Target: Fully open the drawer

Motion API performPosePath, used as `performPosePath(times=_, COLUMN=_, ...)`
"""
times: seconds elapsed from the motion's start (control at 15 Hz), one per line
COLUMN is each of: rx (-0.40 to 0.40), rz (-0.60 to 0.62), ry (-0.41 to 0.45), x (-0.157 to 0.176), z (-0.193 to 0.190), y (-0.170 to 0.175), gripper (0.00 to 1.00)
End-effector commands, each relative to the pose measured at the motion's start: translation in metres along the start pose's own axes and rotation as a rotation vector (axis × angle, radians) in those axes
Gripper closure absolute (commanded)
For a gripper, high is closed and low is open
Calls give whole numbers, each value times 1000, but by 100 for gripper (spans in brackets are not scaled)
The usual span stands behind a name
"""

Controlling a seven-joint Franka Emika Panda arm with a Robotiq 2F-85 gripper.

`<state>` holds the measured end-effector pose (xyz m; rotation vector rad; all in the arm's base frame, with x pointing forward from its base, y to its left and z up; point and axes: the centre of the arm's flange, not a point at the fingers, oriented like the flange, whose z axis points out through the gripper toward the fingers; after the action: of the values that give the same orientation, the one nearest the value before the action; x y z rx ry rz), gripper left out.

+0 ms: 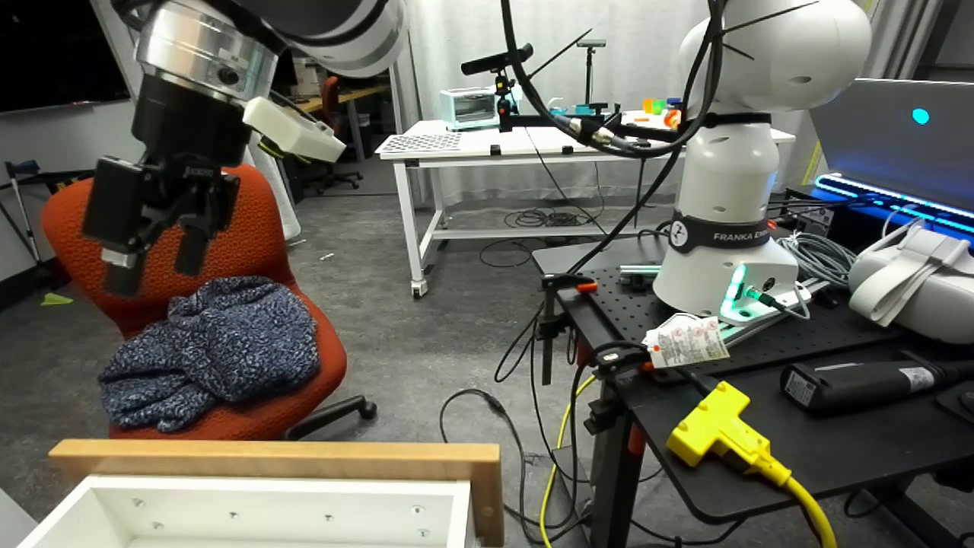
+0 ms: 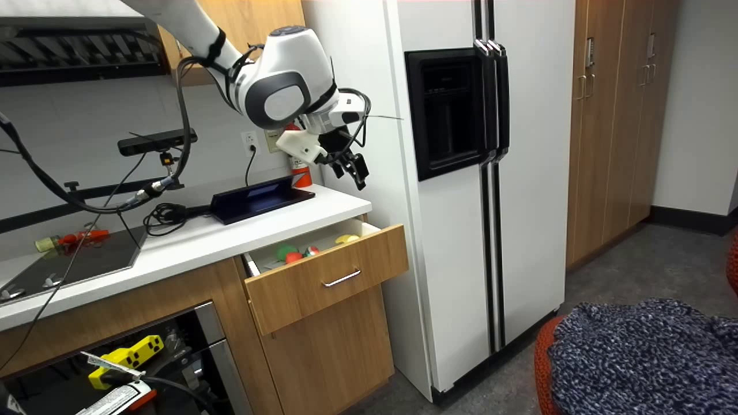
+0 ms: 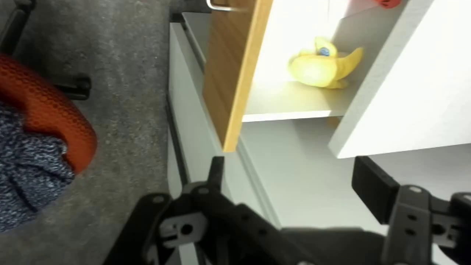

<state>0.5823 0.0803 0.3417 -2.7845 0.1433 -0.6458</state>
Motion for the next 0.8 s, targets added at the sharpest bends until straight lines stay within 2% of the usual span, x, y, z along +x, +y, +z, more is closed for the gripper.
performPosePath(times=0.0, rx=129, rz=-72, ry=-78, x=-8, z=-12, y=-27, gripper=42)
performPosePath(times=0.2, rx=174, rz=-118, ry=-169, x=-20, z=8, y=-54, gripper=67)
performPosePath(times=0.47, rx=134, rz=-159, ry=-268, x=-37, z=44, y=-66, gripper=95)
performPosePath(times=0.53, rx=122, rz=-172, ry=-285, x=-41, z=53, y=-67, gripper=100)
performPosePath(times=0.73, rx=66, rz=-208, ry=-339, x=-54, z=83, y=-71, gripper=100)
